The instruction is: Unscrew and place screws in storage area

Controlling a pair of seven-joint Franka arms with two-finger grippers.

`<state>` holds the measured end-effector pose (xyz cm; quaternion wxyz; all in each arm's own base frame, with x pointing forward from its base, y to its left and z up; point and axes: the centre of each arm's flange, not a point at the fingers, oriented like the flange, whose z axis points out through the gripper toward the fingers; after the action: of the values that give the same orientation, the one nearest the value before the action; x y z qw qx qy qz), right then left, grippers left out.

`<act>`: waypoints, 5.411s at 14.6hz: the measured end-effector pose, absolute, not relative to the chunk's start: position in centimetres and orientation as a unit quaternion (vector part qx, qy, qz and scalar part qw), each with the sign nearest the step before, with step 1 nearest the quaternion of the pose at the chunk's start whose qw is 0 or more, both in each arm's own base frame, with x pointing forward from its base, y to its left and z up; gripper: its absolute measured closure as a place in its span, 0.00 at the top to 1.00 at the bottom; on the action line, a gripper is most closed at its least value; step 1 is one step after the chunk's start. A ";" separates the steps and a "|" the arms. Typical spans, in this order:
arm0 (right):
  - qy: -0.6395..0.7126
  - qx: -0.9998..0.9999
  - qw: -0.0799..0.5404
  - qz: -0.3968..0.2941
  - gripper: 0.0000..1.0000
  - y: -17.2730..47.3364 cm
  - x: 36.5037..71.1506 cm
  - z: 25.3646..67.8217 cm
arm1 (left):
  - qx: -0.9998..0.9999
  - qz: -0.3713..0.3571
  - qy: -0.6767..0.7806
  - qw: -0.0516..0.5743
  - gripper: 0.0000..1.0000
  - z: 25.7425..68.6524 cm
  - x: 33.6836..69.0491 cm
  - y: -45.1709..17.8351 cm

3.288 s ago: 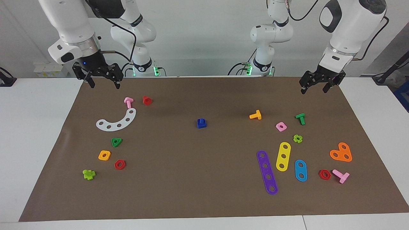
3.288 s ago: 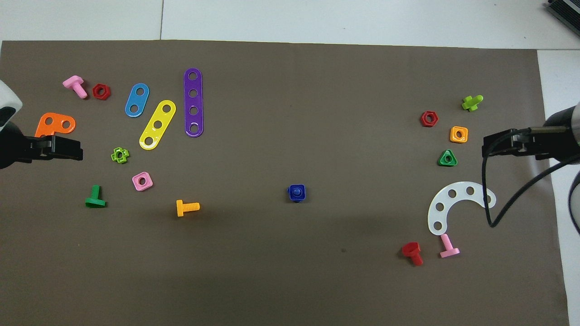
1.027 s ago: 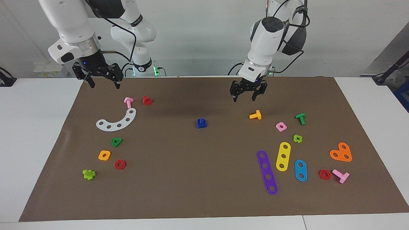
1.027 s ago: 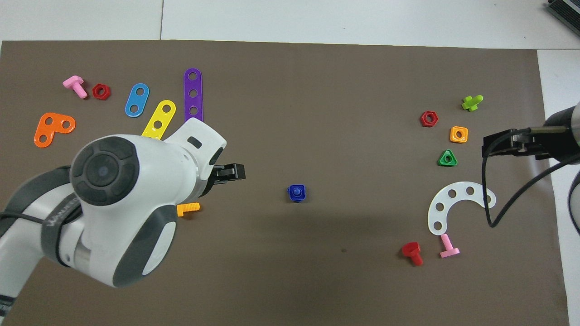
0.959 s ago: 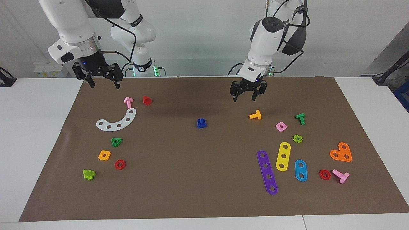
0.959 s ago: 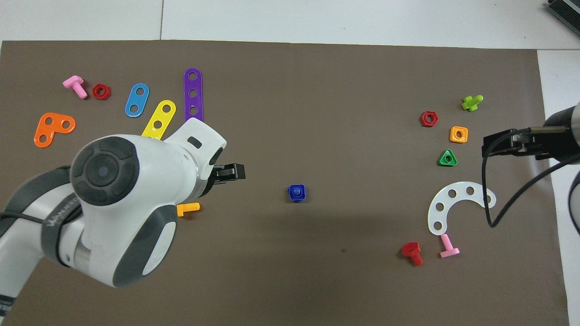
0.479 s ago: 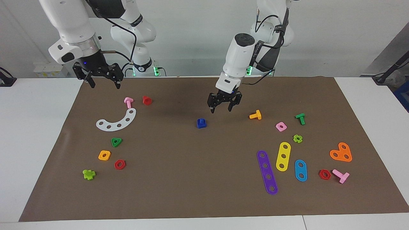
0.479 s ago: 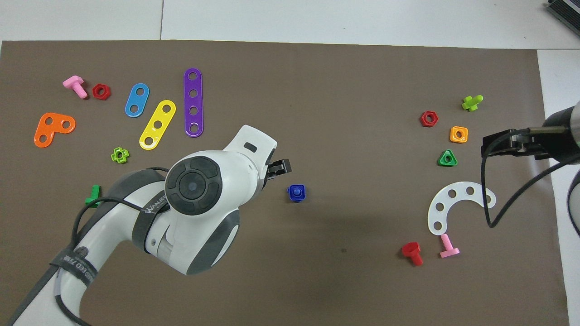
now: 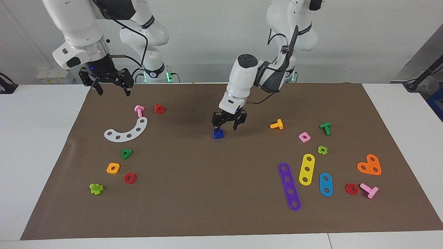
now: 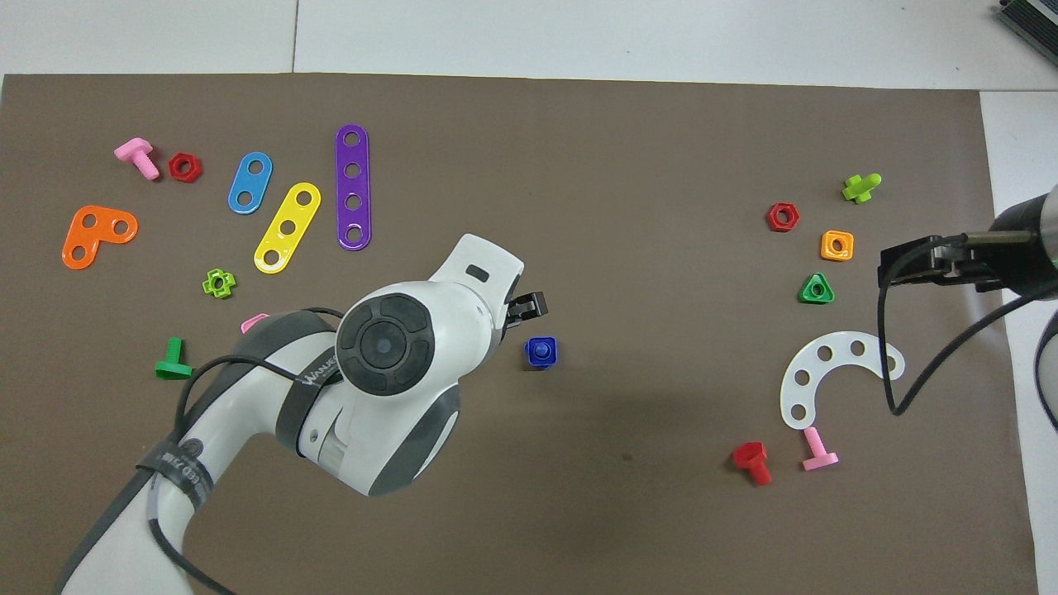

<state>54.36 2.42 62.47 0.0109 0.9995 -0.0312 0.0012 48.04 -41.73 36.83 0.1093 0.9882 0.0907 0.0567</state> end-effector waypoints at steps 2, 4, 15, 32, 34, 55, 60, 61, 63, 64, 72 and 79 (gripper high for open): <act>-0.031 0.999 0.011 0.001 1.00 2.4 54.4 62.5 | 0.990 0.051 0.080 0.102 0.87 34.9 48.0 -43.1; -0.031 0.999 0.011 0.001 1.00 2.4 54.4 62.5 | 0.993 0.052 0.065 0.089 0.87 33.7 47.8 -43.7; -0.031 0.999 0.011 0.001 1.00 2.4 54.4 62.5 | 0.997 0.056 0.006 0.059 0.74 31.6 46.6 -44.6; -0.032 0.999 0.011 0.001 1.00 2.4 54.4 62.5 | 0.998 0.048 -0.026 0.036 0.46 31.2 46.2 -44.6; -0.032 0.999 0.011 0.001 1.00 2.4 54.4 62.5 | 0.998 0.045 -0.026 0.033 0.46 31.7 46.4 -44.7; -0.022 1.000 0.010 0.003 0.99 3.9 54.6 60.8 | 0.998 -0.028 0.048 -0.002 0.46 35.9 57.5 -21.2; -0.028 0.999 0.005 0.026 0.99 9.8 54.4 57.7 | 1.000 0.006 0.006 0.010 0.46 32.0 55.8 -17.6; -0.024 0.999 0.003 0.031 0.99 11.2 54.1 56.4 | 1.000 0.006 0.004 0.010 0.46 31.6 55.4 -17.3; -0.022 0.999 0.002 0.030 0.99 14.6 53.0 53.9 | 1.000 0.007 0.000 0.010 0.51 31.7 55.1 -17.2; -0.021 0.999 0.001 0.030 0.99 16.3 52.5 53.0 | 1.000 0.008 -0.001 0.011 0.63 31.9 55.0 -17.4; -0.003 0.999 -0.008 0.033 0.99 26.7 49.9 47.0 | 1.000 -0.004 -0.006 0.006 1.00 32.9 54.5 -17.2; -0.007 0.999 -0.026 0.044 0.99 34.0 50.3 37.0 | 0.997 -0.066 -0.047 -0.003 1.00 39.5 53.3 -8.1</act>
<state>50.27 33.99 37.03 -0.0256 0.9987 -0.0069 0.0444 53.28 -8.12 39.46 -0.0033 0.9967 -0.0466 -0.0661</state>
